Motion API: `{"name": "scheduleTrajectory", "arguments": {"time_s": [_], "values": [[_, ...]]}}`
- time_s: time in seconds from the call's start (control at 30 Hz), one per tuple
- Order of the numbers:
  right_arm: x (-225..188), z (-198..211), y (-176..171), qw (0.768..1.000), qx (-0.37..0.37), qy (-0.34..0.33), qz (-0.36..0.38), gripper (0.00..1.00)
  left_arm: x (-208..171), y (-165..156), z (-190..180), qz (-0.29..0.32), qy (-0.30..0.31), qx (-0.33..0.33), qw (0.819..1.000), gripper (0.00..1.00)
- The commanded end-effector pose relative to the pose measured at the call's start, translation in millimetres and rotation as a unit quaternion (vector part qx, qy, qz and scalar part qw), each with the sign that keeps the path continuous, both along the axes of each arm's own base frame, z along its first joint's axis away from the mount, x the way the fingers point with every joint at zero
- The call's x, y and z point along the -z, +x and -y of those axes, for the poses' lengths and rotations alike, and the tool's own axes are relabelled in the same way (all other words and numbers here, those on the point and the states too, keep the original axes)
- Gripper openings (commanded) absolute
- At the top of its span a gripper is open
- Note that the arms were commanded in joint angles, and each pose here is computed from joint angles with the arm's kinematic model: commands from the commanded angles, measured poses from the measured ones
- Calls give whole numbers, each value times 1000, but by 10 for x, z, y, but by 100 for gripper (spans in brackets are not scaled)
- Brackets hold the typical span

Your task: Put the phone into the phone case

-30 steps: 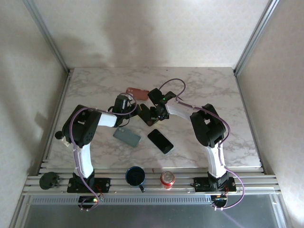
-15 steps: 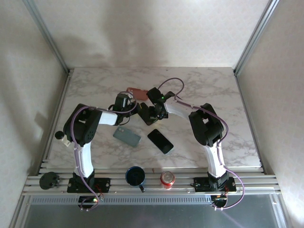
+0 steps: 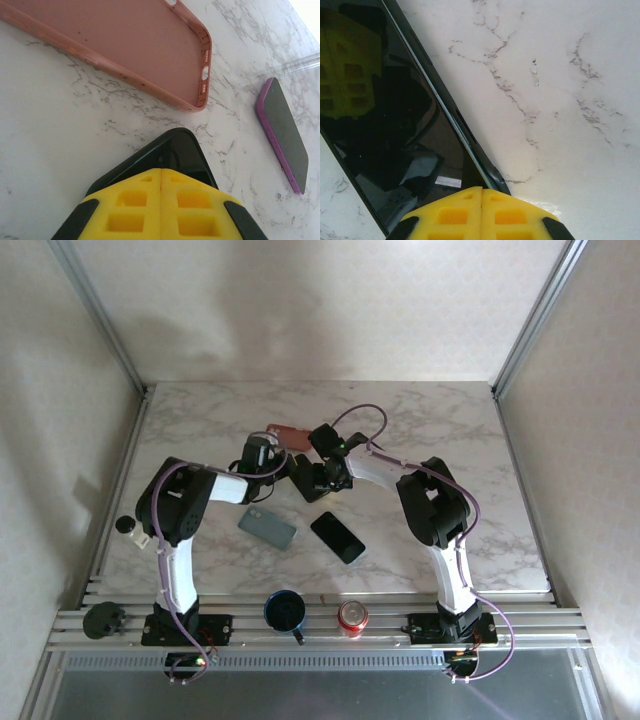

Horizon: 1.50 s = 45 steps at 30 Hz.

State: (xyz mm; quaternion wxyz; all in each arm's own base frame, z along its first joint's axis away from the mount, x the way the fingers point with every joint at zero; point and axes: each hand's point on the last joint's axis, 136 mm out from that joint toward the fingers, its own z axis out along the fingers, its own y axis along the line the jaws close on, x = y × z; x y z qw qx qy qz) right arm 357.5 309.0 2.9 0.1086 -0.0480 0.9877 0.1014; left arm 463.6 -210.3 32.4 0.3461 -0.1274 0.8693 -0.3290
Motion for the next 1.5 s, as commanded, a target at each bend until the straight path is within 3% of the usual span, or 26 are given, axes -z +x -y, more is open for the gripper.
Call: {"name": "scheduleTrajectory", "arguments": {"time_s": [0.0,0.33,0.5,0.97,1.27,1.47], "values": [[2338,990,-2268,909,-33,-169,-379,0,629,-442,76,-109,22,33,993,0],[2388,1018,-2371,903,-38,-177,-390,0,632,-448,76,-109,15,29,994,0],[2274,994,-2293,910,-44,-177,-372,0,650,-448,71,-111,17,29,993,0],[1063,431,-1380,970,-34,-58,-234,0,617,-403,92,-107,34,36,993,0],[446,83,-1053,984,-49,11,-173,0,539,-325,101,-88,45,35,994,0],[267,-41,-977,985,-52,37,-161,0,503,-255,130,-79,42,35,995,0]]}}
